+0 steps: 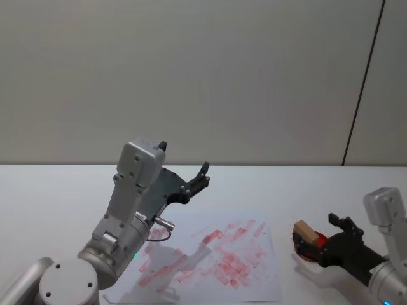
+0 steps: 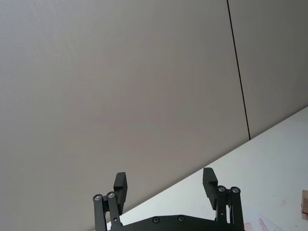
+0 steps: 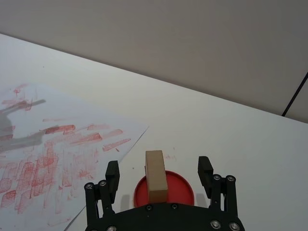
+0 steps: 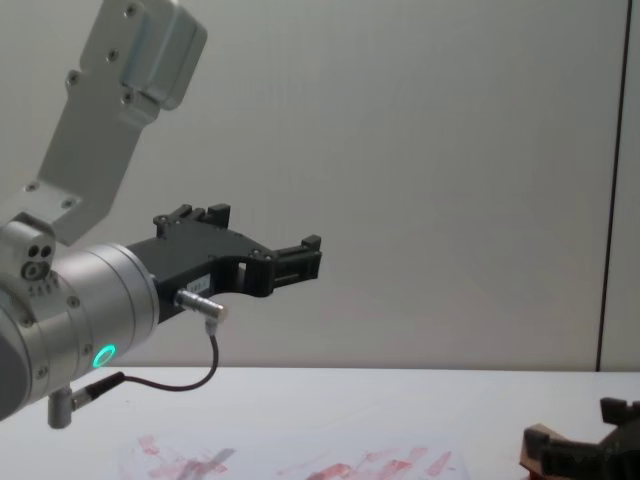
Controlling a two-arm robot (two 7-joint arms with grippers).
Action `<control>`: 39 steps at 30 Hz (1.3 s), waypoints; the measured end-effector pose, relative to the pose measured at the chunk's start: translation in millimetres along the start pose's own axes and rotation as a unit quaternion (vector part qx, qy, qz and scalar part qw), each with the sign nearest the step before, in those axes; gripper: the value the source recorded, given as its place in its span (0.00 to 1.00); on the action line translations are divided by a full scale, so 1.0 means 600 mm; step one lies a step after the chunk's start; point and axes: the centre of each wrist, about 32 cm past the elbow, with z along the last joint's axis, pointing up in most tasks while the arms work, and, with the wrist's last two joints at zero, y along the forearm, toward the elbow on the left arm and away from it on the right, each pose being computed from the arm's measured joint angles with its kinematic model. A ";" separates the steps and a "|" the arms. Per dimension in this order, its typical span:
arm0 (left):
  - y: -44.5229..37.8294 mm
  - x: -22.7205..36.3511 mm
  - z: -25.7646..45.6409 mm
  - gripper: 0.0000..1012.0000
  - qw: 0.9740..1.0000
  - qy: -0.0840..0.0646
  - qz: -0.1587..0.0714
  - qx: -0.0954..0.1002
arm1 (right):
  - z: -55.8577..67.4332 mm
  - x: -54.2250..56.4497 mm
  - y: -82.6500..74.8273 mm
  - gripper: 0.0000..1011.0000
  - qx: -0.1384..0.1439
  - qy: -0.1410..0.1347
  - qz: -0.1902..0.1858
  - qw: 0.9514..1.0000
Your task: Use the one hand to pick up the stamp and affix it onto the A4 paper.
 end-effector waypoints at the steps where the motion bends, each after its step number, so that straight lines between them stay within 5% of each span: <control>1: 0.000 0.0000 0.000 0.99 1.000 0.000 0.000 0.000 | -0.001 0.000 0.001 0.99 -0.002 0.000 0.001 1.000; 10: 0.000 0.0000 0.000 0.99 1.000 0.000 0.000 0.000 | -0.007 -0.001 0.015 0.90 -0.019 -0.001 0.011 1.000; 32: 0.000 0.0000 0.000 0.99 1.000 0.000 0.000 0.000 | -0.013 0.002 0.029 0.22 -0.022 -0.006 0.013 1.000; 39: 0.000 0.0000 0.000 0.99 1.000 0.000 0.000 0.000 | -0.007 0.000 0.030 0.21 -0.002 -0.018 0.016 1.000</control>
